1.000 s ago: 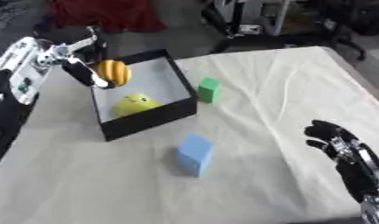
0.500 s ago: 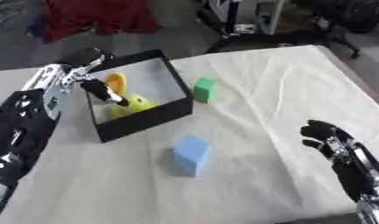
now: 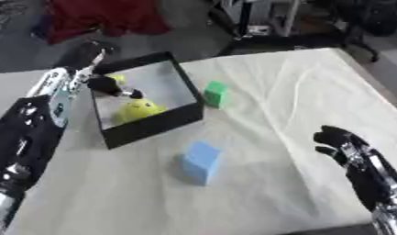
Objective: Pick up objects on the table and place them in the box.
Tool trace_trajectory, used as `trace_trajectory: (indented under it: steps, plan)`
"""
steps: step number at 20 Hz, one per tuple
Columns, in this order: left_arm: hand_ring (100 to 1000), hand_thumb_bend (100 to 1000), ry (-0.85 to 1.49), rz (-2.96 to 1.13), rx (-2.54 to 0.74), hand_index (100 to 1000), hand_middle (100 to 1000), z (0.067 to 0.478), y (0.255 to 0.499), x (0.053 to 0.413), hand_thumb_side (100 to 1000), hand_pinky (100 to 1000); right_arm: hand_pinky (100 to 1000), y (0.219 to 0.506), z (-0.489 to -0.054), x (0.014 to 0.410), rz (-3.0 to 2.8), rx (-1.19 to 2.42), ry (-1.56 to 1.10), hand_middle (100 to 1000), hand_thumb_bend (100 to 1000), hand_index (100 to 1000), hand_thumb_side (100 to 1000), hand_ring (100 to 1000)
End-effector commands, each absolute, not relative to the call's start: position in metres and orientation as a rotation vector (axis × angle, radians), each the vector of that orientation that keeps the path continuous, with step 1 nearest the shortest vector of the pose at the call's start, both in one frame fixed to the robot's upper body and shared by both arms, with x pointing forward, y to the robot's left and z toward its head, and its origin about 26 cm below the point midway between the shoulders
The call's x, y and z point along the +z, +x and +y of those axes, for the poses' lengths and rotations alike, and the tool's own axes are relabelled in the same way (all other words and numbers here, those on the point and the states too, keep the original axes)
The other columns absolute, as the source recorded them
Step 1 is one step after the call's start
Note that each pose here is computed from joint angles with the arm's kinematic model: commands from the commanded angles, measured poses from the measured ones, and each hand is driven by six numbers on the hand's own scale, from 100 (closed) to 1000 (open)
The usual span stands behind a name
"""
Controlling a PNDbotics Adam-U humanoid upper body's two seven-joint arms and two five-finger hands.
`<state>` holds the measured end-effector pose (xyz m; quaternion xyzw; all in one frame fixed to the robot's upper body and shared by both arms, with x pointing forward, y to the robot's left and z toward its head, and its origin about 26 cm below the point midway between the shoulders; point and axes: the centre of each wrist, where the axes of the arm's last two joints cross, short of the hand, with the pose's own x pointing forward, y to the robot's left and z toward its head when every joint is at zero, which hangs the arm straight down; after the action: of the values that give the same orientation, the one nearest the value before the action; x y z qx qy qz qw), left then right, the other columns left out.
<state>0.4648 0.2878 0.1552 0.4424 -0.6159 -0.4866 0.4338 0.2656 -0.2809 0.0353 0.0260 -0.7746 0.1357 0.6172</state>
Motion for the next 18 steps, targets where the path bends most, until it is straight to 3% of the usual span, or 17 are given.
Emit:
trace_trajectory:
  steps: [1,7,14,15,16,18]
  plan:
    - [648,923,1.184,-1.663,-1.122,835,668,0.317,0.454,0.184,638,714,834,0.274,-0.294,0.062,-1.855,0.386,-0.012,729,100,832,679,846]
    - [622,898,1.157,-1.825,-0.946,817,642,0.335,0.423,0.165,642,692,830,0.298,-0.307,0.117,-1.97,0.616,-0.155,734,100,845,595,846]
    - [603,878,1.037,-1.815,-0.607,804,621,0.319,0.391,0.11,652,672,828,0.335,-0.326,0.155,-1.953,0.821,-0.288,743,100,859,605,847]
    - [602,875,1.009,-1.802,-0.569,802,620,0.314,0.386,0.101,655,672,828,0.34,-0.329,0.159,-1.93,0.85,-0.305,753,100,866,551,850]
    - [601,873,0.981,-1.791,-0.535,802,619,0.309,0.381,0.093,655,671,828,0.345,-0.333,0.163,-1.902,0.88,-0.323,757,100,866,614,851]
    - [599,868,0.926,-1.775,-0.465,799,617,0.296,0.37,0.079,653,668,829,0.356,-0.335,0.169,-1.849,0.92,-0.342,779,100,874,643,858]
